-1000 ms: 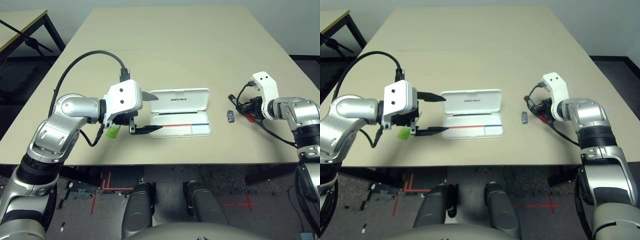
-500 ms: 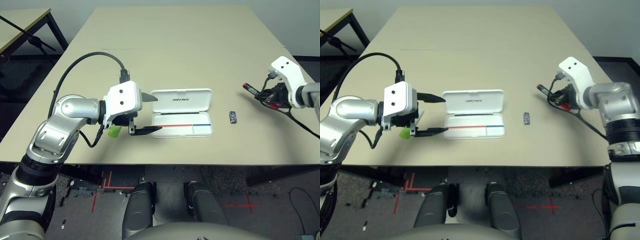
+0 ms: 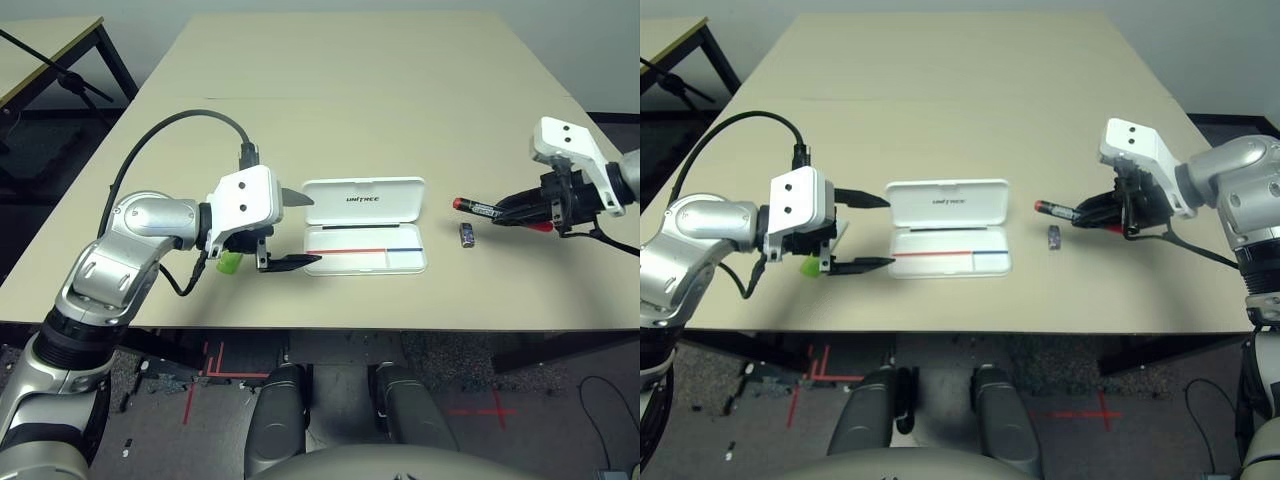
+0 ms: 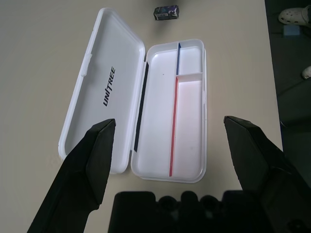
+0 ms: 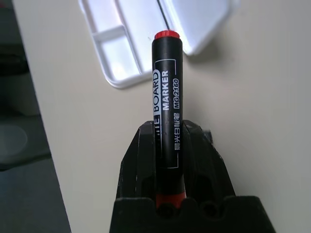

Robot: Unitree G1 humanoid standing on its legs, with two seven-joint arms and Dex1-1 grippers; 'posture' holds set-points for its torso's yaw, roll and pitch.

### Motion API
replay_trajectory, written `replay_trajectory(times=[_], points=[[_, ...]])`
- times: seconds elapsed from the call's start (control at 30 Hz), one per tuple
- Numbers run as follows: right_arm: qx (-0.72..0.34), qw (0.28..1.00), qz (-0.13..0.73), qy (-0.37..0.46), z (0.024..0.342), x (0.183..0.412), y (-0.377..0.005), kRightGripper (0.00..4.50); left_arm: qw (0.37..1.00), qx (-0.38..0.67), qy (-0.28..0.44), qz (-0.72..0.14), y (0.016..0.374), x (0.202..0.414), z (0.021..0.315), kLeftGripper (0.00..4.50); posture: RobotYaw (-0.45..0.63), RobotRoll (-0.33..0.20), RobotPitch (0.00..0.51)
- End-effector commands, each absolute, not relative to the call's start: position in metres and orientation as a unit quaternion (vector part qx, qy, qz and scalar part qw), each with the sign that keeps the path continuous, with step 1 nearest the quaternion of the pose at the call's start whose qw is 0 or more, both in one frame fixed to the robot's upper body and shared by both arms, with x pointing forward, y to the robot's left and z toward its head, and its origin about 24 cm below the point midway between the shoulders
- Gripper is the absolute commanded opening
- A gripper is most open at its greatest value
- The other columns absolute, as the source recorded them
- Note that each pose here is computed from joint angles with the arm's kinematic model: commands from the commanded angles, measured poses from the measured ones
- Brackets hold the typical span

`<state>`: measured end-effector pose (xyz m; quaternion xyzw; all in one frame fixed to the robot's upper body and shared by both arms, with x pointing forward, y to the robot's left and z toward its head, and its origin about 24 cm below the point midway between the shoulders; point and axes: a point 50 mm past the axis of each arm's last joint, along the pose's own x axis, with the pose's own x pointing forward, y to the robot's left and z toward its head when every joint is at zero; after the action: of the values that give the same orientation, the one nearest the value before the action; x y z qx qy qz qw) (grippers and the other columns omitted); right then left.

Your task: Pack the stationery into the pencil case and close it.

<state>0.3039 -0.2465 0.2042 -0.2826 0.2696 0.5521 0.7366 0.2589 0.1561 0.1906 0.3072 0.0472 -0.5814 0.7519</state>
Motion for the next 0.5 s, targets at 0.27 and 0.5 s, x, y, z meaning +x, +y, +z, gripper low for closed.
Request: replay_trajectory(times=[0.27,0.5], points=[[-0.322,0.674,0.63,0.213,0.177,0.309,-0.18,0.51,0.746,0.322,0.058,-0.58,0.158,0.255,0.185,4.5,0.05,0.0,0.112],[-0.347,0.666,0.639,0.168,0.16,0.317,-0.151,0.51,0.748,0.322,0.059,-0.577,0.158,0.253,0.184,4.5,0.06,0.0,0.114]])
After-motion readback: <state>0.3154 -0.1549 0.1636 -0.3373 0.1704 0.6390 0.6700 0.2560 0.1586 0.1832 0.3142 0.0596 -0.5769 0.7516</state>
